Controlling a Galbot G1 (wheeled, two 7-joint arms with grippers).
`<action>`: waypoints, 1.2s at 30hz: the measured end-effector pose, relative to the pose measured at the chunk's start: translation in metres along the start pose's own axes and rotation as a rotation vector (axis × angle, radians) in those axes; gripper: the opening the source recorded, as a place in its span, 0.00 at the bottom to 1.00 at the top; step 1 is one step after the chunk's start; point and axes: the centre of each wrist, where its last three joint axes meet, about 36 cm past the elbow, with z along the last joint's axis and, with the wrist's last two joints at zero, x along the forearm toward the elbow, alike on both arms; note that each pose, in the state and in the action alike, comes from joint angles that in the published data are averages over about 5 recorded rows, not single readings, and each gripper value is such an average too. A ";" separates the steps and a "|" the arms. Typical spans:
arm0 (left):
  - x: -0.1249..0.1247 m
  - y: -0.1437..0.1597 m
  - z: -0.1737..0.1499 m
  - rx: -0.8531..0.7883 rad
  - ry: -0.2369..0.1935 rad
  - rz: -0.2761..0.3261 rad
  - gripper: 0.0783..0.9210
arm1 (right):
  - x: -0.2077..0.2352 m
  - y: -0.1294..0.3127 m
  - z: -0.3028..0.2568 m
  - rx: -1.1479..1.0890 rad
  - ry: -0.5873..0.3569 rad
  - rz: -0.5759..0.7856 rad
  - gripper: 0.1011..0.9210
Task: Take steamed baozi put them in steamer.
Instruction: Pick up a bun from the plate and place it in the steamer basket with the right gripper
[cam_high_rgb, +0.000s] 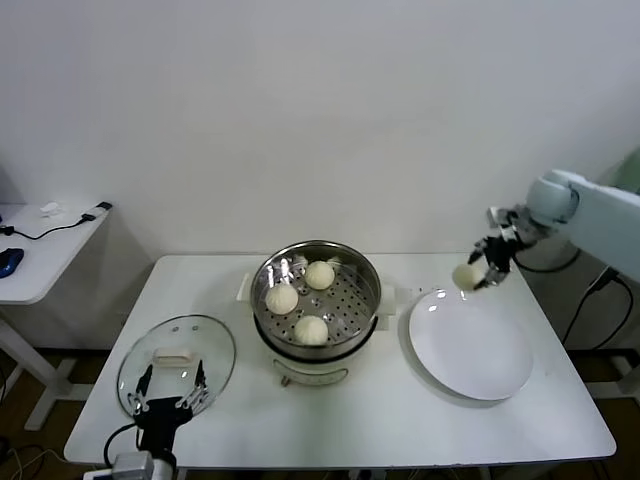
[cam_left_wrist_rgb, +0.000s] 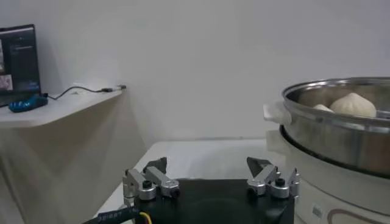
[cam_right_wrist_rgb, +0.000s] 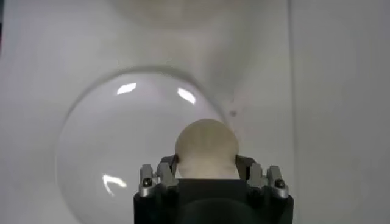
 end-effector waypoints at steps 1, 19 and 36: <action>0.000 0.000 0.000 0.000 -0.002 0.000 0.88 | 0.011 -0.002 -0.015 0.012 -0.018 0.006 0.66; -0.002 -0.001 0.002 -0.003 -0.005 0.006 0.88 | -0.010 0.038 -0.197 0.096 -0.096 -0.071 0.66; -0.007 0.002 -0.002 -0.004 -0.007 0.011 0.88 | -0.108 0.046 -0.218 0.093 -0.003 -0.087 0.66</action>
